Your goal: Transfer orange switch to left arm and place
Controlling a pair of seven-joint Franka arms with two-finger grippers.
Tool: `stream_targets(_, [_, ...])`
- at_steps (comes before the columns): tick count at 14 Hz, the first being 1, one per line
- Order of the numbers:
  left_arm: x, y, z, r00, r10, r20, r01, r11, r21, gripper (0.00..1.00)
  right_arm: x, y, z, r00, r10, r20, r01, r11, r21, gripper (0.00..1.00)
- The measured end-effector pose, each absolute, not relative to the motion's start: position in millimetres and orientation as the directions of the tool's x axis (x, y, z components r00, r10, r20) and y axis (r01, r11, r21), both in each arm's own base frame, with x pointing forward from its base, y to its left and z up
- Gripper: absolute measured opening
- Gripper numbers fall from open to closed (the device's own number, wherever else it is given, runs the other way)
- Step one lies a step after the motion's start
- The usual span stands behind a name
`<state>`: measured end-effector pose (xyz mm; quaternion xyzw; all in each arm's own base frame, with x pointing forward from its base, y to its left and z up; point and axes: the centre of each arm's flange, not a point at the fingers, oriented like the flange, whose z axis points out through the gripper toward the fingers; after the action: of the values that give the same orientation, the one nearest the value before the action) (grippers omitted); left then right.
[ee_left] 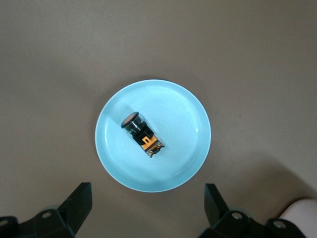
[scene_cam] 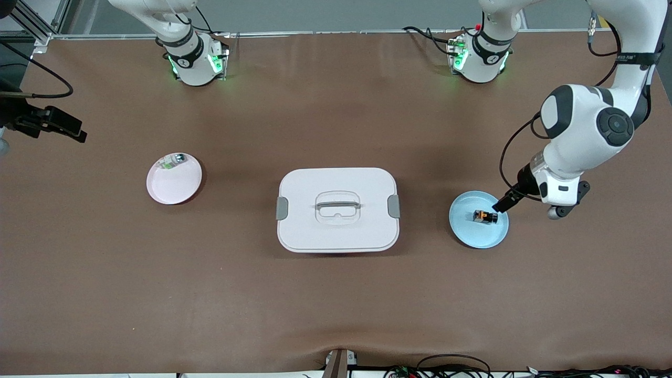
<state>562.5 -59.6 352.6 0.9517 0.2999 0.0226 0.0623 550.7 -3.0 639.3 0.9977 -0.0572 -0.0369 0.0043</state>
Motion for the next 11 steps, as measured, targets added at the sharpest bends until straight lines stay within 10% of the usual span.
stream_targets(11, [535,-58,430,0.976,0.155,0.155,0.141,-0.985,0.098,1.0,551,-3,639,0.991,-0.114,-0.074,-0.113,-0.993,0.013,1.0])
